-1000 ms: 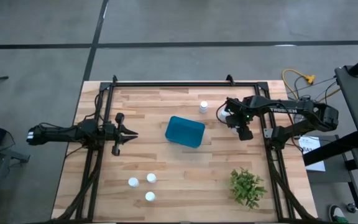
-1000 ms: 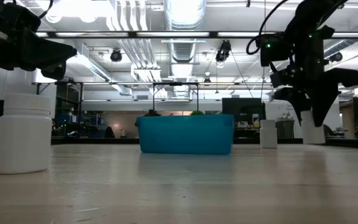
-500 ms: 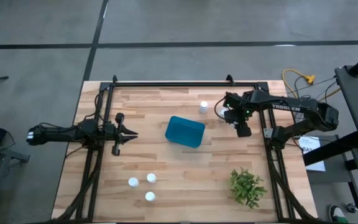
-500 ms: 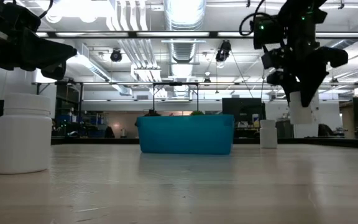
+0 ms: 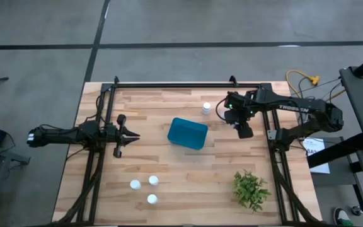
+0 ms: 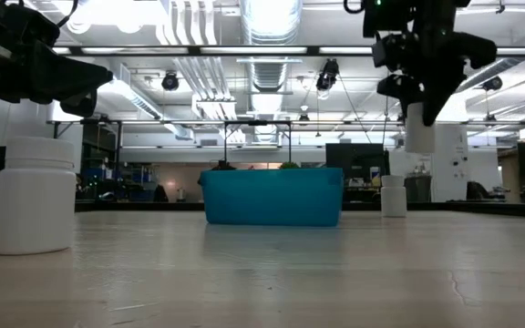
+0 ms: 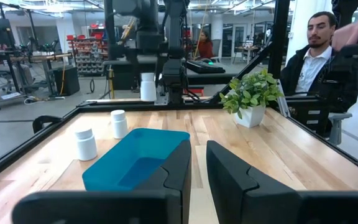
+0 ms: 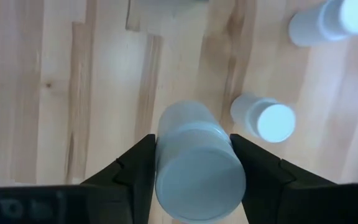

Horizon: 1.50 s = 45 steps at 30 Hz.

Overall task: Pick and place pill bottles into a basket
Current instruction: Put the white pill bottle into the blue bin

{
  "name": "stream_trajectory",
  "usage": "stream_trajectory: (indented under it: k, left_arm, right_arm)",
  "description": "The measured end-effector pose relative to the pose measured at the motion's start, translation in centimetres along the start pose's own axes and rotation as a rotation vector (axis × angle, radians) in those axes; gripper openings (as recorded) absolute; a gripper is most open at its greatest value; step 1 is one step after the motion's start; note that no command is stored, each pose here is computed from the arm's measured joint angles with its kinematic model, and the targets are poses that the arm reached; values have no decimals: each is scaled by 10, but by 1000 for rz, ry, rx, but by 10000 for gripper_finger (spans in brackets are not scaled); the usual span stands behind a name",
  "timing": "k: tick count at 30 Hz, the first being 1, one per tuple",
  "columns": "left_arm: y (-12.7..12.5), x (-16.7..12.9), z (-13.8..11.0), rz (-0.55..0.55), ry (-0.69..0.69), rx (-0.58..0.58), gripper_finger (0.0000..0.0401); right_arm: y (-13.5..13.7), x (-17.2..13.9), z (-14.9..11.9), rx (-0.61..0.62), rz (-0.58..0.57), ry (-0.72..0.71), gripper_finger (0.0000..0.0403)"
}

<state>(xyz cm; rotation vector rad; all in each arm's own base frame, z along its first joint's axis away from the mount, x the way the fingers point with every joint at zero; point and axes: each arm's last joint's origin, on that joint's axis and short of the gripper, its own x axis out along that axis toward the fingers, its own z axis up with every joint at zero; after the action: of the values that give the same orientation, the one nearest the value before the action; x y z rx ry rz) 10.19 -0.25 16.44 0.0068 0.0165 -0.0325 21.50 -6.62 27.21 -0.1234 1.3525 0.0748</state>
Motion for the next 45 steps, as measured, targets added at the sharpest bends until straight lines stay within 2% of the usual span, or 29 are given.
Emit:
stream_trajectory:
  k: [8, 19, 29, 45]
  left_arm:
    - [0, 0, 0, 0, 0, 0, 33]
    - [0, 0, 0, 0, 0, 0, 33]
    - [0, 0, 0, 0, 0, 0, 33]
    - [0, 0, 0, 0, 0, 0, 33]
  right_arm:
    - [-6, -9, 13, 12, -13, 32, 166]
    - [-17, 6, 59, -51, 7, 61, 169]
    - [-16, 17, 97, -127, 18, 58, 171]
    - [-14, 27, 117, -210, -19, -40, 171]
